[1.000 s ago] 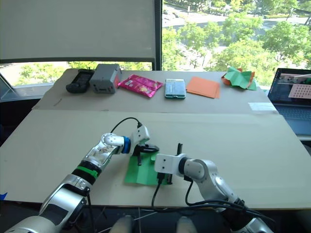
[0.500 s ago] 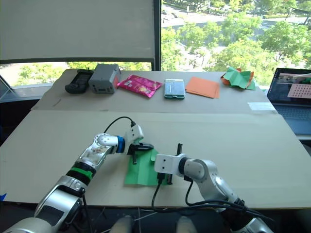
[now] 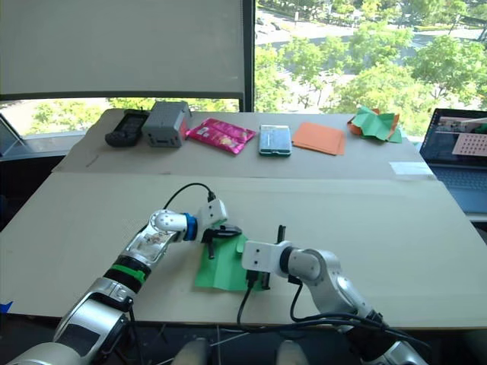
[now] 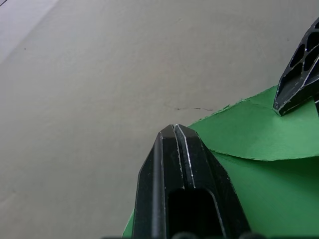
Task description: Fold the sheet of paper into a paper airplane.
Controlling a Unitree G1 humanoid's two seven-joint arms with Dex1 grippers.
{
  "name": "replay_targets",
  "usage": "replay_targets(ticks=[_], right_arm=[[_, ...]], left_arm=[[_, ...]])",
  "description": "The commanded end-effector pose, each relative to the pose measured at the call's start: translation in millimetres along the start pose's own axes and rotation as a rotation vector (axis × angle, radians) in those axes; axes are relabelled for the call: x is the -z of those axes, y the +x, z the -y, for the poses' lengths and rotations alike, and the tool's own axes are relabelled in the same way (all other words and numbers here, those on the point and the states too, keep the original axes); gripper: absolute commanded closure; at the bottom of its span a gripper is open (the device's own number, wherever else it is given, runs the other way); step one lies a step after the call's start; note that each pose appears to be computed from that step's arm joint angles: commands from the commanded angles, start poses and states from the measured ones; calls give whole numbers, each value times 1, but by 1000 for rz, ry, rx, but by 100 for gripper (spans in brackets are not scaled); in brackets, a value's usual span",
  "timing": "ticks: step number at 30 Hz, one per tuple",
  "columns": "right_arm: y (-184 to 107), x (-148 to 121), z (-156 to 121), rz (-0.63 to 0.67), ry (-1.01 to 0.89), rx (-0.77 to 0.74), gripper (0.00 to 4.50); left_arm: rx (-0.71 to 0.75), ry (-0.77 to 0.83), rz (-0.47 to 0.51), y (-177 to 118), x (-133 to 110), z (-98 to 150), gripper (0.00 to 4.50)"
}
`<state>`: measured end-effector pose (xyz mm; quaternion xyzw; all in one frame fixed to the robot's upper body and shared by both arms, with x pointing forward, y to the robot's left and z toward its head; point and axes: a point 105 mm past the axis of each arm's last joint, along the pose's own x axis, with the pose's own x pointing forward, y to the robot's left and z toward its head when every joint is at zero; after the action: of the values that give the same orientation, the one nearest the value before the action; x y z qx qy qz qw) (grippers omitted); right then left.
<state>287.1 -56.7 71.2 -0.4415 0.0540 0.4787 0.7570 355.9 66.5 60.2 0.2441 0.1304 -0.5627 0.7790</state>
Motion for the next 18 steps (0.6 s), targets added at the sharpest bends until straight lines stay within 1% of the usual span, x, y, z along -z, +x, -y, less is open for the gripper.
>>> replay_targets(ticks=[1,3,4,8,10,12,15,17,18], right_arm=[[-6,-13,6,52,58,12,329],[-9,-19,12,82,116,27,251],[-12,-24,17,109,154,38,226],[-21,-37,37,191,295,83,226],[-22,-37,48,207,373,122,226],[-18,-32,51,176,393,135,282],[-2,-15,43,84,400,124,380],[4,-10,41,62,411,126,446],[6,-9,41,57,420,130,446]], left_arm=[[34,-12,-119,3,30,11,450],[34,-14,-117,3,30,10,450],[34,-18,-112,3,29,10,450],[33,-20,-108,3,29,10,450],[34,-34,-95,3,28,11,450],[33,-41,-86,3,26,11,450],[28,-36,-86,3,25,10,450],[27,-35,-85,3,25,10,450],[26,-35,-86,3,25,10,450]])
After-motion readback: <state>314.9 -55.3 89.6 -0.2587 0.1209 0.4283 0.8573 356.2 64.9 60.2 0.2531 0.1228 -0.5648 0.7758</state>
